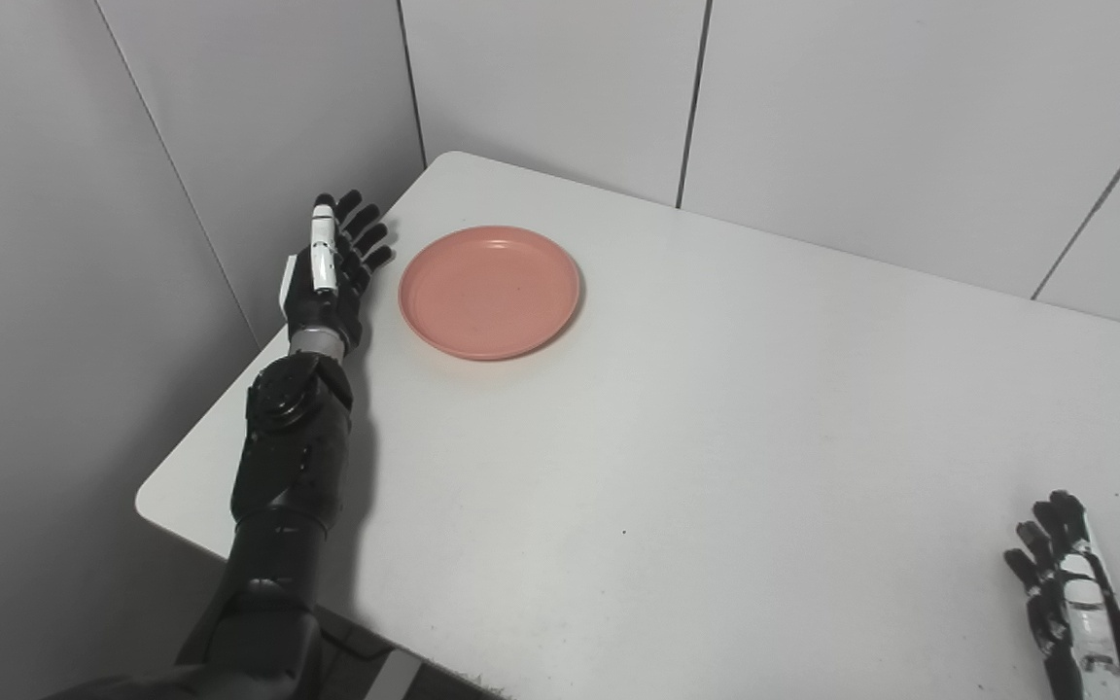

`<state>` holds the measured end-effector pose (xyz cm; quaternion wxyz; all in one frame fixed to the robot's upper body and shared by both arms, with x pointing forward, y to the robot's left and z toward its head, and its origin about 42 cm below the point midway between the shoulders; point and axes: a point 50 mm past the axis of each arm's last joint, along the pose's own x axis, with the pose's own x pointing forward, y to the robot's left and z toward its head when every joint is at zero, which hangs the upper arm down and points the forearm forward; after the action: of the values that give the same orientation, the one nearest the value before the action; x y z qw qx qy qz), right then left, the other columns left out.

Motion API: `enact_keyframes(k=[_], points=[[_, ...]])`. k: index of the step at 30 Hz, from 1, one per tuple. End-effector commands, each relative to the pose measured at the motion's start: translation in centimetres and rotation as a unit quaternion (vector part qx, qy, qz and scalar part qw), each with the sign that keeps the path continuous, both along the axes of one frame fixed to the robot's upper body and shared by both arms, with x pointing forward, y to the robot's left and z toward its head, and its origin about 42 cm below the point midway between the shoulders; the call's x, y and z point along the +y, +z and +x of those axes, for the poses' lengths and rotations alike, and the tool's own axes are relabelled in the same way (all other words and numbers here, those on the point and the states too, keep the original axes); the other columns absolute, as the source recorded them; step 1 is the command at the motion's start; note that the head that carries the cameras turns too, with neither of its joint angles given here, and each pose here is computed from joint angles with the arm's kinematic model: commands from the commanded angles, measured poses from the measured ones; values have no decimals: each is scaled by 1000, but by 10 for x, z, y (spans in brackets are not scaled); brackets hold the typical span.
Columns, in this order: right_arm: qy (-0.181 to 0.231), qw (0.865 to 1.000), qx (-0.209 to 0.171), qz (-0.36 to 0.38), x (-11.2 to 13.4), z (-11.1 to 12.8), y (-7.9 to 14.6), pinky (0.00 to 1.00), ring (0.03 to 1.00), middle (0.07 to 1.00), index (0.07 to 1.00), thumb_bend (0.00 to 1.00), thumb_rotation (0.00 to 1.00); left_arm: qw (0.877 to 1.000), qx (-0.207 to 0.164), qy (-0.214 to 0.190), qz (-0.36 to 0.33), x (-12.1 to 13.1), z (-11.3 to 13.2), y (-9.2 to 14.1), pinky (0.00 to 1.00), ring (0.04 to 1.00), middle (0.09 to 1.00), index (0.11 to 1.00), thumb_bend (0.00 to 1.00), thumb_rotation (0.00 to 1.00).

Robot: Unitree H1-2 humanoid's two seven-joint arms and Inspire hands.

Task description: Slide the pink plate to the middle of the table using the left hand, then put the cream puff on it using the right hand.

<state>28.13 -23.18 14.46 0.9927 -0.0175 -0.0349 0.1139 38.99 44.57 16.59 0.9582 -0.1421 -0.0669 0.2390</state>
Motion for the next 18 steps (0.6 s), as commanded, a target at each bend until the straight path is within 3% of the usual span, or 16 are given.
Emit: enact_keyframes(k=[1, 18], points=[[-4, 1000, 15, -6, -4, -6, -1, 1000, 1000, 1000, 1000, 0, 1000, 999, -35, -4, 24, 9, 11, 24, 869, 864, 859, 847, 370, 1000], [-3, 1000, 12, -7, 0, -8, 3, 1000, 1000, 1000, 1000, 0, 1000, 1000, 0, -29, 4, -4, 27, 0, 823, 820, 819, 807, 416, 1000]])
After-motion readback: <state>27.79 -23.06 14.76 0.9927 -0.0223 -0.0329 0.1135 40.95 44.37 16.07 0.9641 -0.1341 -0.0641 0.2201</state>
